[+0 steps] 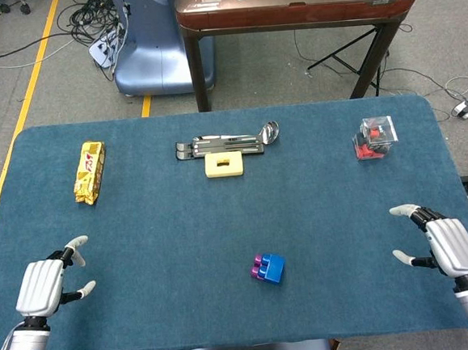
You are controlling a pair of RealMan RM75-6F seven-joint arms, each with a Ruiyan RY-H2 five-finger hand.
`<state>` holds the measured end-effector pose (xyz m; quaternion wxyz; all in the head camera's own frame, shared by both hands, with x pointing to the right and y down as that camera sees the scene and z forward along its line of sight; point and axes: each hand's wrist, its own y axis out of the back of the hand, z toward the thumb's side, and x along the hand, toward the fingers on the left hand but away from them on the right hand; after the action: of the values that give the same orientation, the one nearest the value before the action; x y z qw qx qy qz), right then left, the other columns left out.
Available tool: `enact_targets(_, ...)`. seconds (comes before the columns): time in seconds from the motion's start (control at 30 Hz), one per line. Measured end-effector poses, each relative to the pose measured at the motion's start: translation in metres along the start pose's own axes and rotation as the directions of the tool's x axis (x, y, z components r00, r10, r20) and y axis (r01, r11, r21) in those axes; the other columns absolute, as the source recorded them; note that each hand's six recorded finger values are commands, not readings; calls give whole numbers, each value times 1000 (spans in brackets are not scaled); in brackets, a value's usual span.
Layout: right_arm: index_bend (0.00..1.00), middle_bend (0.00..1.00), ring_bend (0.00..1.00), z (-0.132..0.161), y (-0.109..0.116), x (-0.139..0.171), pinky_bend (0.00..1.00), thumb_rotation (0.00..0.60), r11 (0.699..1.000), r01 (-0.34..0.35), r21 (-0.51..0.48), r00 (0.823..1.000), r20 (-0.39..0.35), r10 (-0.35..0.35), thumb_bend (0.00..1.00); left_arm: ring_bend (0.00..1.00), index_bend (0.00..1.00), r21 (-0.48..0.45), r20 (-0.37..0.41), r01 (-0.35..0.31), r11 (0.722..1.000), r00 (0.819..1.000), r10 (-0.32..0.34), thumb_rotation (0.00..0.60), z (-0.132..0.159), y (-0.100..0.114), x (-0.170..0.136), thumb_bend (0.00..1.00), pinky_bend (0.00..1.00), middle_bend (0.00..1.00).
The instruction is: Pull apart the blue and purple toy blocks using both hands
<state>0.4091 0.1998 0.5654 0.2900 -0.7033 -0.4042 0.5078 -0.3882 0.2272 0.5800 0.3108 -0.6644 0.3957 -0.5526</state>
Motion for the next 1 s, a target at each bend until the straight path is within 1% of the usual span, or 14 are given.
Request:
enact_targets(0.2, 304, 298, 285, 10, -3, -8, 450, 600, 1000, -8, -5, 999, -32, 8, 29, 457, 257, -4, -11, 4, 1000, 1000, -5, 600, -3, -3, -4, 24, 736, 487)
enact_targets(0.3, 304, 318, 285, 17, -4, -12, 470, 600, 1000, -16, 2, 998, -57, 16, 41, 457, 257, -10, -18, 4, 1000, 1000, -4, 600, -4, -4, -5, 24, 736, 486)
enact_targets(0.4, 304, 364, 313, 33, -8, -17, 521, 600, 999, -32, 19, 994, -108, 34, 49, 457, 257, -14, -18, 6, 1000, 1000, -6, 600, -4, -5, -7, 24, 736, 486)
enact_targets(0.47, 304, 381, 332, 46, -11, -21, 536, 600, 998, -47, 32, 988, -147, 52, 49, 457, 257, -10, -18, 10, 1000, 1000, -10, 600, -5, -7, -9, 23, 736, 487)
enact_targets(0.53, 304, 415, 380, 56, -14, -24, 569, 600, 997, -57, 43, 983, -174, 63, 48, 457, 257, -12, -22, 10, 1000, 1000, -10, 600, -6, -8, -10, 23, 736, 486)
enact_targets(0.57, 304, 449, 427, 62, -16, -25, 595, 600, 997, -61, 48, 979, -190, 69, 44, 457, 257, -14, -23, 9, 1000, 1000, -9, 600, -6, -9, -11, 24, 736, 486)
enact_targets(0.6, 304, 505, 494, 67, -17, -27, 629, 600, 997, -65, 49, 977, -201, 74, 36, 457, 257, -17, -26, 7, 1000, 1000, -8, 600, -7, -9, -11, 24, 736, 487)
enact_targets(0.63, 304, 542, 533, 72, -18, -28, 651, 600, 996, -69, 48, 974, -212, 78, 30, 457, 257, -20, -27, 7, 1000, 1000, -8, 600, -7, -10, -11, 24, 736, 487)
enact_targets(0.7, 304, 662, 652, 85, -22, -30, 735, 600, 996, -79, 41, 968, -236, 87, 7, 457, 257, -24, -29, 8, 1000, 1000, -8, 600, -8, -11, -13, 24, 736, 487)
enact_targets(0.83, 302, 789, 774, 101, -29, -32, 835, 600, 994, -94, 47, 959, -264, 104, 0, 457, 257, -22, -27, 8, 1000, 1000, -9, 600, -8, -12, -14, 24, 736, 486)
enact_targets(0.9, 272, 850, 833, 110, -36, -32, 882, 600, 992, -109, 70, 951, -282, 124, 0, 457, 257, -24, -29, 9, 1000, 1000, -9, 600, -10, -13, -15, 24, 736, 486)
enact_targets(1.0, 220, 909, 892, 127, -49, -34, 925, 600, 986, -124, 109, 938, -312, 152, 0, 457, 257, -24, -32, 11, 1000, 999, -11, 600, -13, -13, -15, 24, 735, 486)
